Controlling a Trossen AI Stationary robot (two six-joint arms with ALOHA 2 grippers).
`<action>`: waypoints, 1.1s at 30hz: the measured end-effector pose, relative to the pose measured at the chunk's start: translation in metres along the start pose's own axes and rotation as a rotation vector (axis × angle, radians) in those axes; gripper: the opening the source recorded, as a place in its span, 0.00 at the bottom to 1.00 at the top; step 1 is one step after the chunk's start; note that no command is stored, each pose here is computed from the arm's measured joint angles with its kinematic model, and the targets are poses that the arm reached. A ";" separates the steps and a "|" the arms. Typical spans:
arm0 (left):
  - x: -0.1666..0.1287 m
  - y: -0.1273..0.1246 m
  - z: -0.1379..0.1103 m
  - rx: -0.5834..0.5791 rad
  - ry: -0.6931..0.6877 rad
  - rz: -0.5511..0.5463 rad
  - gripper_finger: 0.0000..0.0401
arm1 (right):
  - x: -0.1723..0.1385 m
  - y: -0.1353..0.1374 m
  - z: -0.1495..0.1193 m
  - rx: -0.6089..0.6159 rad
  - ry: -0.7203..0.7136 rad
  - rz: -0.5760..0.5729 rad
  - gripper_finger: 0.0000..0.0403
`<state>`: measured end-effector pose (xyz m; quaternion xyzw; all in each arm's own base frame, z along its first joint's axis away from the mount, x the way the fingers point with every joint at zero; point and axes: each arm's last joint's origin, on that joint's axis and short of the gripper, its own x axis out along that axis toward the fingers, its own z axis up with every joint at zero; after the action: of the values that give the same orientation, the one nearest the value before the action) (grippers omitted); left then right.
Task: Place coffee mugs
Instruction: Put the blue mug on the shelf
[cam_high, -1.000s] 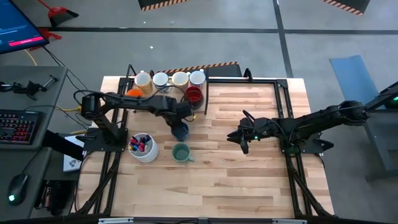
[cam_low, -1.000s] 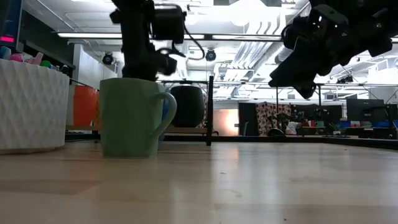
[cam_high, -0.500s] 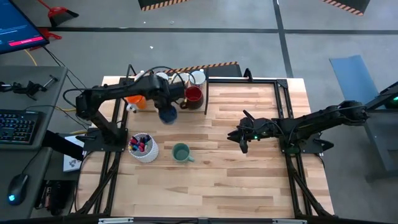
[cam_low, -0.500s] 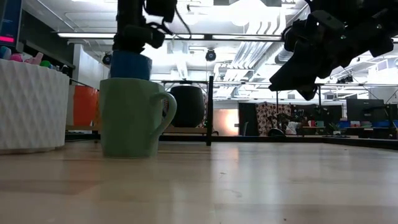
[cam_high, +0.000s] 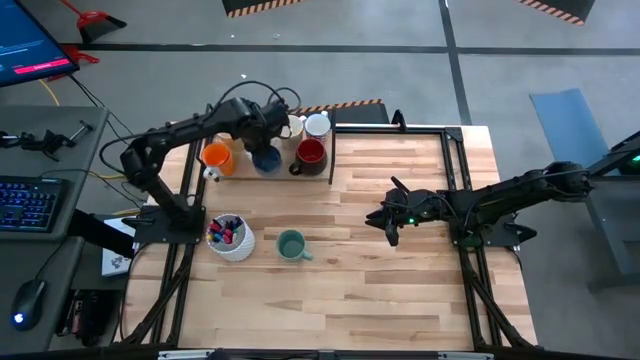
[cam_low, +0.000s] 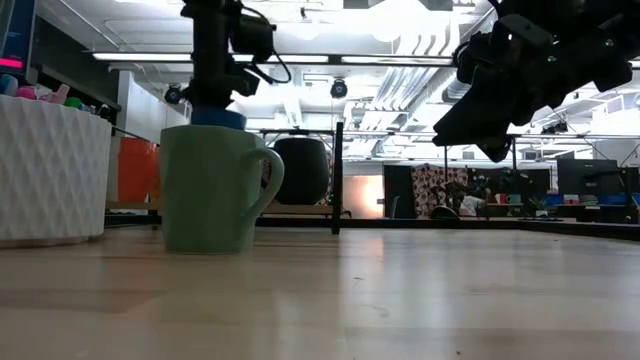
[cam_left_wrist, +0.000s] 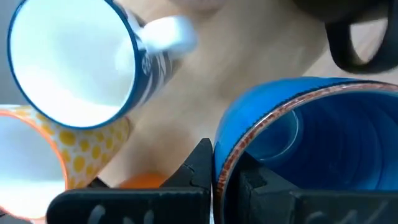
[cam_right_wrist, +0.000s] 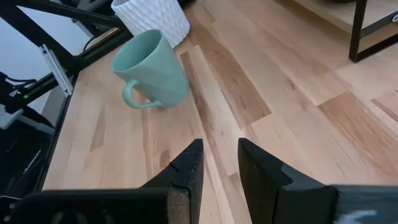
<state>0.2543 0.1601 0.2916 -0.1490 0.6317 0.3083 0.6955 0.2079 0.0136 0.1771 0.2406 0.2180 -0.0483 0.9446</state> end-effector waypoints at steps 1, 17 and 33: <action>0.001 0.003 0.001 -0.009 -0.003 0.001 0.01 | 0.000 0.000 0.000 0.000 0.001 0.001 0.20; 0.024 0.003 0.021 -0.008 -0.040 -0.010 0.01 | 0.000 0.000 0.000 0.037 0.001 0.003 0.20; 0.049 -0.003 0.033 0.011 0.007 -0.007 0.01 | 0.000 0.000 0.000 0.042 0.001 0.003 0.20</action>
<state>0.2831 0.1892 0.2482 -0.1486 0.6352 0.3017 0.6953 0.2080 0.0137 0.1771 0.2606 0.2172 -0.0513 0.9393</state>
